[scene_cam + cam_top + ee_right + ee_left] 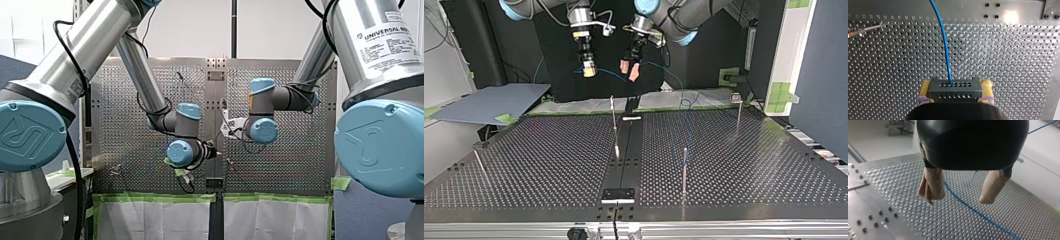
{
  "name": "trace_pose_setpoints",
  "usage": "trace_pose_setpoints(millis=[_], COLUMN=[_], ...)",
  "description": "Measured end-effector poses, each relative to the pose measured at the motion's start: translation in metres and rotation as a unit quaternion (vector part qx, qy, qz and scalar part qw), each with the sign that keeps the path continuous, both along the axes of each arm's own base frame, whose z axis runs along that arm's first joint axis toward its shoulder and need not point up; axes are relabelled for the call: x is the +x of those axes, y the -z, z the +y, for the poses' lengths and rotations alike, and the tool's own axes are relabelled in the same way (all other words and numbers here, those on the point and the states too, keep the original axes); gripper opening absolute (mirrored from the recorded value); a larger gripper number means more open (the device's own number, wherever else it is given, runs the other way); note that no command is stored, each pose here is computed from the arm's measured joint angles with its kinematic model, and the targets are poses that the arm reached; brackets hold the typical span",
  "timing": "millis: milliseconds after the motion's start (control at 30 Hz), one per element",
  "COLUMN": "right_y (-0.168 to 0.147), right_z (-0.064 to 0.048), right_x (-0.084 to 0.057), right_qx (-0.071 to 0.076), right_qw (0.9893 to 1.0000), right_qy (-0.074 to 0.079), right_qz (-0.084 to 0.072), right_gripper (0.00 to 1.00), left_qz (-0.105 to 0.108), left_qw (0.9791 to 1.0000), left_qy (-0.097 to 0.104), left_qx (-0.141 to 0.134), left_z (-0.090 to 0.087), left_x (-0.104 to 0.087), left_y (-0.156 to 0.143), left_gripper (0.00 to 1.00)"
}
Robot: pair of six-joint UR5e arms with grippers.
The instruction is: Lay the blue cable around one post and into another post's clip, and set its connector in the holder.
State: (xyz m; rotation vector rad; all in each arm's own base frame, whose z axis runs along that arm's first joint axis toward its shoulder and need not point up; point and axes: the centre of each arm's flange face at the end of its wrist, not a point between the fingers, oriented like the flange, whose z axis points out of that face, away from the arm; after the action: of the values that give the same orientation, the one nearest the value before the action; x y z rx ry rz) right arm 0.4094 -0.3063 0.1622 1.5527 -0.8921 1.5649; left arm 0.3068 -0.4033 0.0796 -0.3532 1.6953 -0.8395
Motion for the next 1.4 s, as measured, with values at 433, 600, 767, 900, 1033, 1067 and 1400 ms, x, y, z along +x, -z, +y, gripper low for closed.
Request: trace_pose_setpoints(millis=[433, 600, 767, 900, 1033, 1067, 1400], right_y=[0.006, 0.005, 0.004, 0.004, 0.004, 0.004, -0.011], right_z=[0.019, 0.023, 0.028, 0.032, 0.033, 0.033, 0.039], right_x=[0.003, 0.007, 0.011, 0.012, 0.013, 0.013, 0.012], right_qx=[0.001, -0.002, -0.003, -0.001, 0.0, 0.001, 0.002], right_qw=[0.9999, 0.9997, 0.9995, 0.9995, 0.9994, 0.9994, 0.9987], right_qy=[-0.017, -0.023, -0.029, -0.031, -0.031, -0.031, -0.036], right_qz=[-0.001, -0.006, -0.008, -0.01, -0.012, -0.012, -0.035], right_gripper=[0.2, 0.2, 0.2, 0.2, 0.2, 0.2, 0.2], left_qz=[0.013, 0.02, 0.027, 0.029, 0.024, 0.021, -0.006], left_qw=[0.998, 0.9965, 0.9942, 0.9915, 0.9884, 0.9877, 0.9842], left_qy=[-0.021, -0.01, -0.016, -0.035, -0.05, -0.054, -0.094], left_qx=[-0.058, -0.08, -0.102, -0.122, -0.142, -0.146, -0.15], left_z=[0.003, -0.001, 0.0, 0.004, 0.006, 0.006, 0.012], left_x=[0.003, 0.002, 0.002, 0.005, 0.008, 0.009, 0.016], left_y=[-0.001, -0.002, -0.002, -0.002, -0.004, -0.004, -0.009], left_gripper=[1.0, 1.0, 1.0, 1.0, 0.96, 0.87, 0.16])
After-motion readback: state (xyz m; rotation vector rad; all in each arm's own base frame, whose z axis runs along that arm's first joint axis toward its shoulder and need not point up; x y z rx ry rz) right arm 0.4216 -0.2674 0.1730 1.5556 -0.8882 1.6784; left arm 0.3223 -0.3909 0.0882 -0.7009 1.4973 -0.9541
